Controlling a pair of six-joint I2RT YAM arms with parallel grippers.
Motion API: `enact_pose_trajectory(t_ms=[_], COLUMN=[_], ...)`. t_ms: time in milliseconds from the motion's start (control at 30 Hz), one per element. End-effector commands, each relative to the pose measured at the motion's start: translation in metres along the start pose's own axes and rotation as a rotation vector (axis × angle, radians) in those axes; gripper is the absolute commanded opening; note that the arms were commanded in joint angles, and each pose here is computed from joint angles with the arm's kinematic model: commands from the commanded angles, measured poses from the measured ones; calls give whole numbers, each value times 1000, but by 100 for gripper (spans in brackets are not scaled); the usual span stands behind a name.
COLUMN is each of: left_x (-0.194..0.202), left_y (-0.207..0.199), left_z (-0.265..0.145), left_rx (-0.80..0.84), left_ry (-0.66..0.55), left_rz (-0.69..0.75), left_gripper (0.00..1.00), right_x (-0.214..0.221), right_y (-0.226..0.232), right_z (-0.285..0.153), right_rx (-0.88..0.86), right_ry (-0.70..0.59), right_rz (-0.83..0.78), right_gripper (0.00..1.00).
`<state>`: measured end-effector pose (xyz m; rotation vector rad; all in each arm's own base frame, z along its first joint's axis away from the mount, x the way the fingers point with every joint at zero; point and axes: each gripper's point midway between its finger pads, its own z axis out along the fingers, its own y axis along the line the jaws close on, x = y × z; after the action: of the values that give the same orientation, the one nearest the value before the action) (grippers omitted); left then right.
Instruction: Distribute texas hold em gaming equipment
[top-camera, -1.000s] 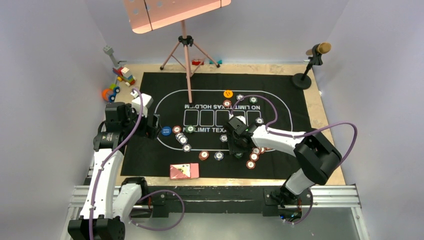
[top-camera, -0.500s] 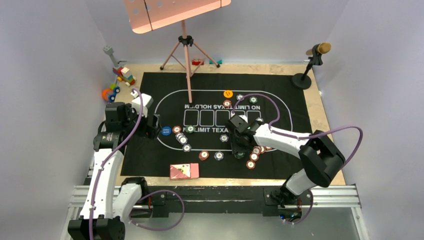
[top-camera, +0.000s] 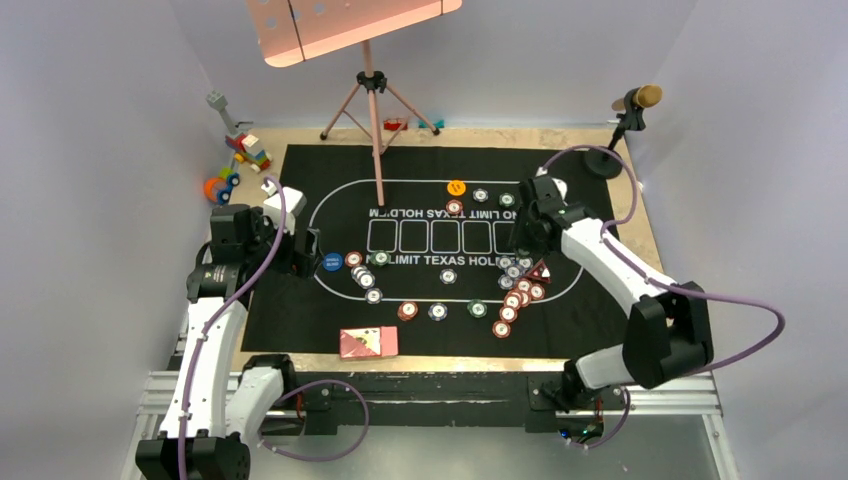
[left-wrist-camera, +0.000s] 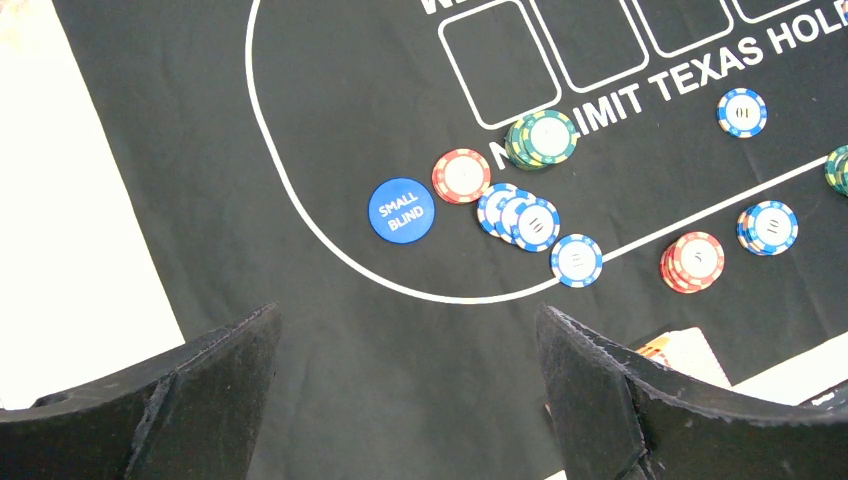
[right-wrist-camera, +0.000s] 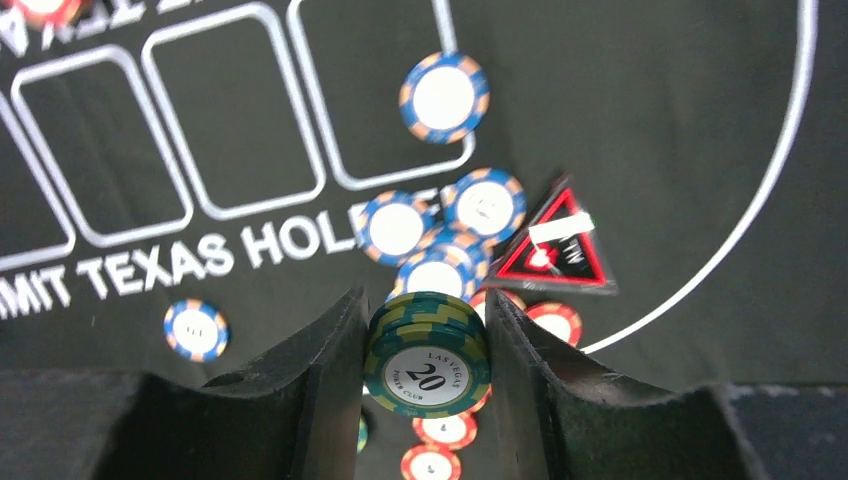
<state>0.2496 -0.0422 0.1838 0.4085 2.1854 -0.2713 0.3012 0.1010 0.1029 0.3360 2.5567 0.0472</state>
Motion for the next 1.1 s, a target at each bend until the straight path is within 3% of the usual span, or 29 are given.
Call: enact_pose_trajectory(t_ms=[0,233,567,633,767,1067], left_x=[-7,-7,-6,-6,-6,-6], left_y=[0,0,0,0,0,-1], left_z=[-1,-1,0,0,0,0], left_rx=[0,3,7,8,8,13], left_ry=[-36,-33,-29,-28,-30,-30], left_rz=[22,23,21,20,23,24], left_gripper=[100,100,100,100,100,100], right_x=[-41,-60,-45,-40,-34,-29], right_y=[-30,-68,-103,-104,-109,-107], right_z=[11,40,73,80,87,87], right_rx=[96,204,307,311,326,309], right_ry=[-77,-83,-28,-15,13,28], right_rz=[92,218,307,315,323,330], right_gripper=[0,0,2,8,28,53])
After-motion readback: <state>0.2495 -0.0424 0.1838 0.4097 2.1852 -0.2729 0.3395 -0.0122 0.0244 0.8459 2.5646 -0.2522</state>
